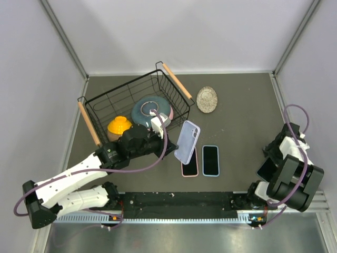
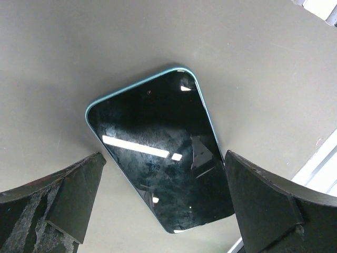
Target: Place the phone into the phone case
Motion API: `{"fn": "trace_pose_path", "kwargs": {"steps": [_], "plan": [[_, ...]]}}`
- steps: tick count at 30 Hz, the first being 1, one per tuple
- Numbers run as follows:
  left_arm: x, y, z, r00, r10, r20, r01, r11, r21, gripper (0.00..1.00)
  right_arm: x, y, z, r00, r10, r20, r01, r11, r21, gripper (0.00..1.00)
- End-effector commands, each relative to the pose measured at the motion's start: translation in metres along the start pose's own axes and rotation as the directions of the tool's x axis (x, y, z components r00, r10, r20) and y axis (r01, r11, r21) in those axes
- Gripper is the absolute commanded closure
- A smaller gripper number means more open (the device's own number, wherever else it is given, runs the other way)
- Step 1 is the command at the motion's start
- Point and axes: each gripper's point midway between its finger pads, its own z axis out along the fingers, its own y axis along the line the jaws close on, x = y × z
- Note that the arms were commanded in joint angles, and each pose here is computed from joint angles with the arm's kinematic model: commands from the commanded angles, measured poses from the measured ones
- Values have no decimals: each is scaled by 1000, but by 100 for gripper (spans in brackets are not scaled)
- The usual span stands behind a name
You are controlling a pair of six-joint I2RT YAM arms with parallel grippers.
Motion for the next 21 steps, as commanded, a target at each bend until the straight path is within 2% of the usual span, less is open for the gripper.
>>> {"fn": "trace_pose_path", "kwargs": {"steps": [1, 8, 13, 15, 21], "plan": [[-18, -3, -3, 997, 12, 73, -12, 1000, 7, 100, -10, 5, 12, 1000, 21, -16, -22, 999, -32, 1], [-16, 1, -1, 998, 26, 59, -25, 1000, -14, 100, 2, 30, 19, 997, -3, -76, -12, 982, -190, 2], [-21, 2, -4, 996, 24, 81, -22, 999, -27, 100, 1, 51, 8, 997, -44, -59, 22, 943, -333, 12], [-21, 2, -3, 996, 18, 85, -16, 1000, -23, 100, 8, 59, 6, 994, -79, -73, 46, 925, -376, 12], [-13, 2, 0, 997, -5, 79, 6, 1000, -14, 100, 22, 76, 5, 976, -206, -74, 162, 905, -393, 15]]}}
